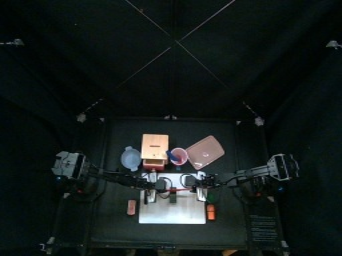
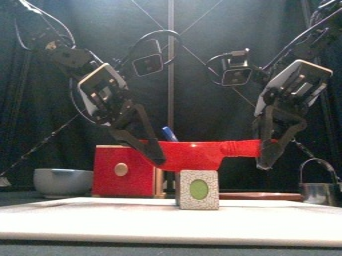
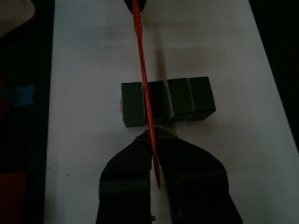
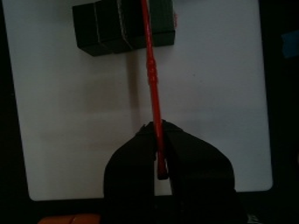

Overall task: Place sushi on board then cut the sushi with the knife then place the pieces on the plate
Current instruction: Cut the sushi into 4 pieces

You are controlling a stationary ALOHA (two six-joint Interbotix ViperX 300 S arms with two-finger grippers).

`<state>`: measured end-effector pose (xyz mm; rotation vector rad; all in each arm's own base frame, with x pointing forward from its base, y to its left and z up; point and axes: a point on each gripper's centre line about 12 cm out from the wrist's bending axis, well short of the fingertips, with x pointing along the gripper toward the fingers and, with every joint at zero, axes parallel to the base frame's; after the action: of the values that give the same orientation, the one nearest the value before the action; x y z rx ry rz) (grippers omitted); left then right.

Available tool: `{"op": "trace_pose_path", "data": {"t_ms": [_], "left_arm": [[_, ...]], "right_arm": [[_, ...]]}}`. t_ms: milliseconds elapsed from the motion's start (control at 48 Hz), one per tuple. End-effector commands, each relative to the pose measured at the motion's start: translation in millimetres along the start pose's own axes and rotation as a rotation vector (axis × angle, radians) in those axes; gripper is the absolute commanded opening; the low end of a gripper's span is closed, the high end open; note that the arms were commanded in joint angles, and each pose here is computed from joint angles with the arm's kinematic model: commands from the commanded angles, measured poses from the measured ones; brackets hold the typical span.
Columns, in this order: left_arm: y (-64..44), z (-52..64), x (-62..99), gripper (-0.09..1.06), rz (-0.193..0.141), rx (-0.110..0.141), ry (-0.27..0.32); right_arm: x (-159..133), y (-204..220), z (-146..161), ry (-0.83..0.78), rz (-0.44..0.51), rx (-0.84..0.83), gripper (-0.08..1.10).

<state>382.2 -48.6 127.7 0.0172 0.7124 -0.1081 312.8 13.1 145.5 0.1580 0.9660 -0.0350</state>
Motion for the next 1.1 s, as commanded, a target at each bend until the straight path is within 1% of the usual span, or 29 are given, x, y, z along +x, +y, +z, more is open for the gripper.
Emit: {"op": "trace_pose_path", "data": {"t_ms": [21, 417, 583, 667, 708, 833, 917, 1000, 1104], "left_arm": [[-1.2, 18.0, -5.6, 0.44, -0.003, 0.007, -0.054], [-1.5, 10.4, -1.2, 0.44, -0.003, 0.006, -0.029], [-0.8, 5.9, 4.1, 0.44, -0.002, 0.004, -0.012], [-1.4, 4.0, 6.5, 0.44, -0.003, 0.007, -0.006], [-0.7, 3.3, 6.9, 0.44, -0.001, 0.003, -0.003], [-1.3, 0.7, 10.0, 0.44, -0.002, 0.004, 0.005], [-0.5, -3.1, 13.5, 0.44, 0.0, 0.0, 0.015], [-2.8, -7.6, 17.7, 0.44, -0.004, 0.002, 0.029], [-5.1, -10.7, 21.2, 0.44, -0.008, -0.001, 0.04]], "right_arm": [[-5, -4, 10, -0.035, -0.004, 0.018, 0.34], [5, -5, 6, -0.007, -0.009, 0.019, 0.34], [8, -5, 7, -0.01, -0.009, 0.02, 0.34], [9, -4, 6, -0.008, -0.008, 0.022, 0.34], [10, -4, 6, -0.005, -0.009, 0.022, 0.34], [13, -4, 4, 0.006, -0.01, 0.021, 0.34], [18, -5, 0, 0.024, -0.012, 0.02, 0.34], [24, -6, -5, 0.045, -0.017, 0.019, 0.34], [31, -6, -8, 0.068, -0.02, 0.02, 0.34]]}}
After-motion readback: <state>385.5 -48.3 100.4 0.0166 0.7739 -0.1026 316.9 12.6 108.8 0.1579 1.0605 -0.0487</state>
